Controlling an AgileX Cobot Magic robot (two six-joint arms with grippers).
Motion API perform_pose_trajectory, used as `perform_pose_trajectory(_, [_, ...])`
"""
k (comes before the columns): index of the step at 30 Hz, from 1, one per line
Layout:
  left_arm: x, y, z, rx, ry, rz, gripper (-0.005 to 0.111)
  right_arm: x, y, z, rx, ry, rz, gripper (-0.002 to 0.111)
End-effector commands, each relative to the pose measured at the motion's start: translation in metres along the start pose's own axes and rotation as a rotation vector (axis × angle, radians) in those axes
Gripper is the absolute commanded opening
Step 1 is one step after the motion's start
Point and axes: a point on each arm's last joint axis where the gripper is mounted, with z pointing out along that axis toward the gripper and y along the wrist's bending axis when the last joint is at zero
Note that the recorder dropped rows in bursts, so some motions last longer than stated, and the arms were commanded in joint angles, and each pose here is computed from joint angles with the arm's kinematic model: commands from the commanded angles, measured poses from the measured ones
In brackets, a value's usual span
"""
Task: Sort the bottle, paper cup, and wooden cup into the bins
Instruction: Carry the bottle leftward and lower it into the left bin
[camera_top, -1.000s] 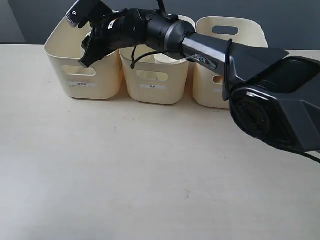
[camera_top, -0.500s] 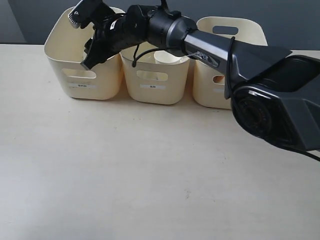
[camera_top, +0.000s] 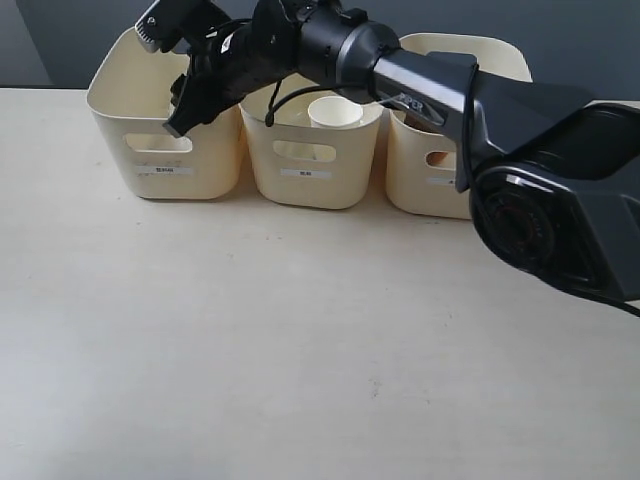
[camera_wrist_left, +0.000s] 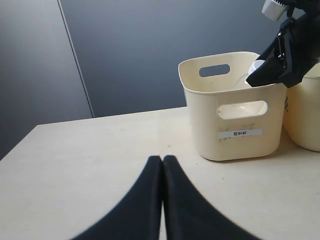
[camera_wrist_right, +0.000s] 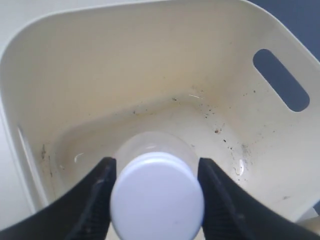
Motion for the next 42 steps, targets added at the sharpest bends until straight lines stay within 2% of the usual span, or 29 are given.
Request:
perform_pose_trajectory(1, [0.000,0.000,0.000,-0.001,-0.008,-0.001,0.000,-0.002,-0.002,-0.006,-0.019,0.011,0.017,0.045])
perform_pose_trajectory(6, [0.000,0.000,0.000,-0.001,-0.008,-0.001,0.000,-0.005,-0.002,-0.010,-0.025,0.012,0.019,0.067])
perform_pose_trajectory(13, [0.000,0.000,0.000,-0.001,-0.008,-0.001,0.000,-0.016,0.000,-0.020,-0.056,-0.016,0.063,0.065])
perform_pose_trajectory(21, [0.000,0.000,0.000,-0.001,-0.008,-0.001,0.000,-0.052,-0.005,-0.067,-0.082,-0.069,0.065,0.064])
perform_pose_trajectory(23, [0.000,0.000,0.000,-0.001,-0.008,-0.001,0.000,-0.058,-0.003,-0.080,-0.111,-0.052,0.055,0.054])
perform_pose_trajectory(27, [0.000,0.000,0.000,-0.001,-0.008,-0.001,0.000,-0.070,0.004,-0.111,-0.189,-0.001,0.024,0.008])
perform_pose_trajectory(28, [0.000,0.000,0.000,-0.001,-0.008,-0.001,0.000,-0.073,0.008,-0.119,-0.216,0.019,0.012,0.000])
perform_pose_trajectory(34, [0.000,0.000,0.000,-0.001,-0.008,-0.001,0.000,-0.087,0.032,-0.159,-0.313,0.115,-0.050,-0.001])
perform_pose_trajectory(42, [0.000,0.000,0.000,-0.001,-0.008,-0.001,0.000,-0.118,0.057,-0.227,-0.240,0.145,-0.110,-0.001])
